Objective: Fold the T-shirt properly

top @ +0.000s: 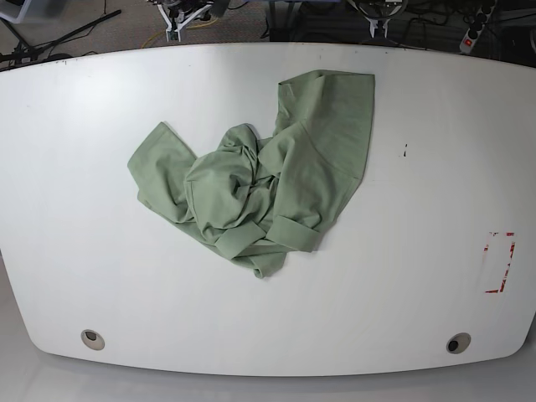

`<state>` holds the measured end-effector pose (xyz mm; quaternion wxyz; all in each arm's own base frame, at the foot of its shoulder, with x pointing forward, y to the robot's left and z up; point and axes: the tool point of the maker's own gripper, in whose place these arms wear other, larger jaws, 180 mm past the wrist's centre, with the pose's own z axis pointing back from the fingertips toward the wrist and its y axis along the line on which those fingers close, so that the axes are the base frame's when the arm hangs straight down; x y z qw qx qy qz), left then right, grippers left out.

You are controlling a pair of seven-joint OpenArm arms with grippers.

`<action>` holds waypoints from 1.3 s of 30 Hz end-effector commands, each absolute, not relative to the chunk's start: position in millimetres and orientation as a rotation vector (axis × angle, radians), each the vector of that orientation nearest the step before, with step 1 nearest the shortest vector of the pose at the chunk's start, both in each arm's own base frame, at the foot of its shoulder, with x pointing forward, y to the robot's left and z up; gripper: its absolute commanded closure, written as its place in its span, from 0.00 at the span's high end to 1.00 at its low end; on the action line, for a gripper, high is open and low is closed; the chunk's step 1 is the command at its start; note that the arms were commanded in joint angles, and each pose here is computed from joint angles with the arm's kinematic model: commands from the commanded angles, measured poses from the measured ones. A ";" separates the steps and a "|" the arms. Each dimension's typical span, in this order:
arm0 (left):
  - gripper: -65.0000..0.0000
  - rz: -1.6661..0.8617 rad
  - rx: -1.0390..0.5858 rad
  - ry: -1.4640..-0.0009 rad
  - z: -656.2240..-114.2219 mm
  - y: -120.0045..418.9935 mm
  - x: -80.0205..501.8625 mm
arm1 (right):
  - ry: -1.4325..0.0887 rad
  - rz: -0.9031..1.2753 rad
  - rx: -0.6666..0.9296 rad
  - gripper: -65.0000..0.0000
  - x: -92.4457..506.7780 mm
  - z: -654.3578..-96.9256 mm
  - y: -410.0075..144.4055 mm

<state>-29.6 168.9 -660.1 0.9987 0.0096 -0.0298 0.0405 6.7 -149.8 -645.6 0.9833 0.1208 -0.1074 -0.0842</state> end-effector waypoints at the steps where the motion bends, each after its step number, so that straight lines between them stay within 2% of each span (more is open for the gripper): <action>1: 0.60 0.080 0.024 -0.046 -659.8 170.2 -39.3 | -0.233 -0.173 0.254 0.23 13.1 -645.2 -142.5; 16: 0.59 0.083 0.020 -0.079 -659.4 168.9 -29.0 | -0.234 -0.172 0.263 0.21 12.7 -644.9 -139.2; 21: 0.59 0.071 0.023 -0.143 -653.7 172.2 -19.0 | -0.239 -0.170 0.256 0.21 1.6 -641.9 -142.0; 30: 0.59 0.042 0.020 -0.245 -628.5 171.5 -29.1 | -0.283 -0.096 0.254 0.21 -13.7 -612.4 -138.2; 39: 0.59 -0.012 0.023 -0.346 -578.0 178.1 -49.0 | -0.310 -0.006 0.245 0.21 -25.1 -569.8 -138.2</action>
